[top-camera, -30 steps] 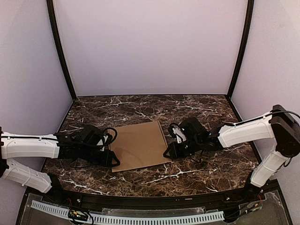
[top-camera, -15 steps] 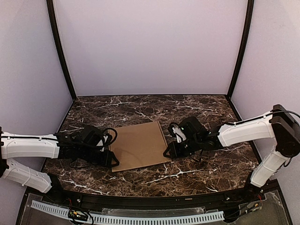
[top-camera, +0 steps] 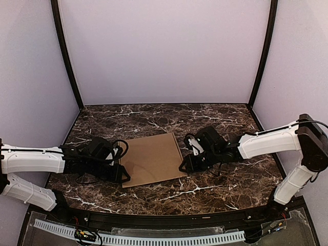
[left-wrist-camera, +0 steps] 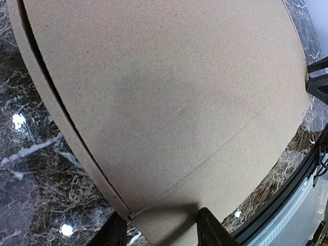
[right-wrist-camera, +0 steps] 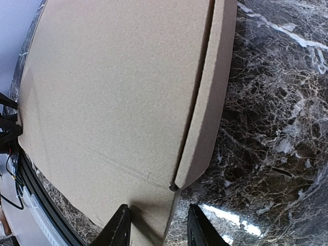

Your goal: Fold the paper box

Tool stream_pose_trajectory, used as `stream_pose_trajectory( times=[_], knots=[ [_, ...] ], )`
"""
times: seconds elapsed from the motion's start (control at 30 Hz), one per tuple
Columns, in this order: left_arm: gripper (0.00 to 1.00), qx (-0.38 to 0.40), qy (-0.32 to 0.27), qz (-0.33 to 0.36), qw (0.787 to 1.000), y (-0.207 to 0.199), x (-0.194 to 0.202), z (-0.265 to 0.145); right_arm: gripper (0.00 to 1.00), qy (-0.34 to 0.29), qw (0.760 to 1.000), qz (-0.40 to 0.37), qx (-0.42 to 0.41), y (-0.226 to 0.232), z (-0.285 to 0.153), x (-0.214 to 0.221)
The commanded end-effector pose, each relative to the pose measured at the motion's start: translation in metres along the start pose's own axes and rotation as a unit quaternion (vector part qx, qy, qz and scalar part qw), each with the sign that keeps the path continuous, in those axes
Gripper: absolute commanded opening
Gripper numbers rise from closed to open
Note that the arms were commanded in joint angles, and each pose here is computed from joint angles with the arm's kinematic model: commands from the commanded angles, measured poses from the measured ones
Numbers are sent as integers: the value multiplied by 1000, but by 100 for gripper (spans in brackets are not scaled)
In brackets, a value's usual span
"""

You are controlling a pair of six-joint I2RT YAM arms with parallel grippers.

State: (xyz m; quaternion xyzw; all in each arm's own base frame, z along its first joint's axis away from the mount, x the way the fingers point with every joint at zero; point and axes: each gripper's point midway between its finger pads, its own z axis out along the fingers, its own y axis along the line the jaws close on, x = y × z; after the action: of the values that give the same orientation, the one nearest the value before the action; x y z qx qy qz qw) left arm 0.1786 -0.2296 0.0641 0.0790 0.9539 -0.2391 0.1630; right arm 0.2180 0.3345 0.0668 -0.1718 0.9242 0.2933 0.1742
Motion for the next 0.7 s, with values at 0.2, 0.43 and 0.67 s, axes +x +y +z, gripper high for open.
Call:
stream_pose_trajectory(
  times=[0.2,0.43,0.67],
  knots=[
    [46,-12,4,6,1000,4,0,-2,38,-14,1000,-8,7,6,-11,-11],
    [46,-11,4,6,1000,4,1,-2,38,-16,1000,-10,13,6,-11,-11],
    [46,-11,3,6,1000,4,1,-2,35,-8,1000,-8,5,8,-5,-8]
  ],
)
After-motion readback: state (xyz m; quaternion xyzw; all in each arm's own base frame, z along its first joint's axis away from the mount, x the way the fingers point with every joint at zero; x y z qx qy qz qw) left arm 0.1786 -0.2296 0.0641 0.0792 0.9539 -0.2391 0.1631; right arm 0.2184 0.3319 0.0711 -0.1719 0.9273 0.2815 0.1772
